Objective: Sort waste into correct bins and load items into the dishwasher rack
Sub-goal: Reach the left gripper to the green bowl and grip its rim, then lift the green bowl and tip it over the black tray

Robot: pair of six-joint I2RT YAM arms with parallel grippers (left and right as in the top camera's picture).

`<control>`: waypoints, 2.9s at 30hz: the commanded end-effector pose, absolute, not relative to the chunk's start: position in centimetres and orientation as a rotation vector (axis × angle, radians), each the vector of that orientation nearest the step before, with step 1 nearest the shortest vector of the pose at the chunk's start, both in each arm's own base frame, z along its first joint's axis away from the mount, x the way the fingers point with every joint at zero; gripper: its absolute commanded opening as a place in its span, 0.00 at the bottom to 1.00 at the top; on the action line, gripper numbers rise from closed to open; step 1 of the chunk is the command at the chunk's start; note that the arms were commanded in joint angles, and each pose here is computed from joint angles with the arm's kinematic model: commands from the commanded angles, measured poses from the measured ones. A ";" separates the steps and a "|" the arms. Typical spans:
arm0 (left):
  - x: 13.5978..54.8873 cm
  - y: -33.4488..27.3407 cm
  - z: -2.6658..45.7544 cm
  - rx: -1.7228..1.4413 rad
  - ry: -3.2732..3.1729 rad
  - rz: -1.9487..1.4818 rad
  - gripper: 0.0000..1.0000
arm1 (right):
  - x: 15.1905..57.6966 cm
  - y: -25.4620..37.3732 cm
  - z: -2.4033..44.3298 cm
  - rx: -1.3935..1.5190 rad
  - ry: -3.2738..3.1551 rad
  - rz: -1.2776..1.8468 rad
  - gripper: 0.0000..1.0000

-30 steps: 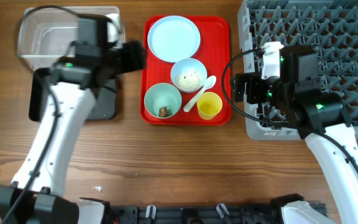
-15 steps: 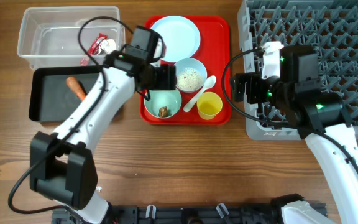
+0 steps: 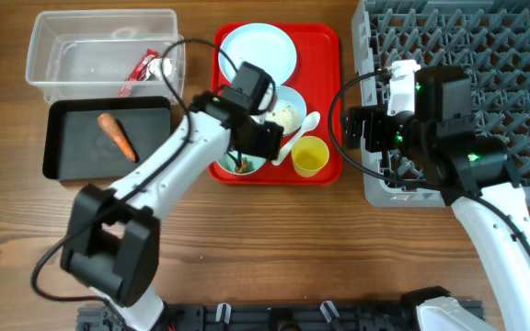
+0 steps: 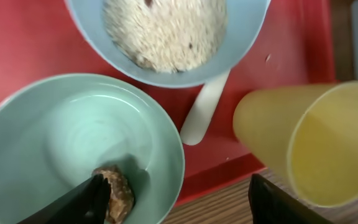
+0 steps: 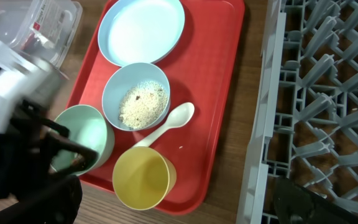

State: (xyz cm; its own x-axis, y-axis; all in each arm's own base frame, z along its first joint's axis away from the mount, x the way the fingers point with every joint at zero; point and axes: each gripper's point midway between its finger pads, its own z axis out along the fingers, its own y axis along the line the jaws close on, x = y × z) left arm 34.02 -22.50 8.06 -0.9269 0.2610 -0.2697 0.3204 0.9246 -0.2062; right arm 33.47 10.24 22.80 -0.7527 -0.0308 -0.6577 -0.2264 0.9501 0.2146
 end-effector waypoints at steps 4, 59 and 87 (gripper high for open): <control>33.8 -22.0 3.9 0.549 2.889 -0.244 0.61 | 33.9 10.2 23.1 -0.173 2.394 0.351 1.00; 37.8 -0.6 19.0 -0.365 2.544 -0.827 0.04 | 34.1 10.2 23.3 -0.174 2.386 0.351 1.00; 36.7 16.3 17.1 -0.615 1.718 -1.595 0.04 | 34.5 10.3 23.7 -0.175 2.362 0.354 1.00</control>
State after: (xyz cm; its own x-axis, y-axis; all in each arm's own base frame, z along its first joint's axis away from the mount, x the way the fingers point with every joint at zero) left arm 36.71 15.50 16.08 -0.6658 -0.7310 -0.1495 0.0502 0.1560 -0.9865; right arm 33.98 10.36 23.31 -0.7330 -0.0266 -0.6797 -0.2329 0.9486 0.2141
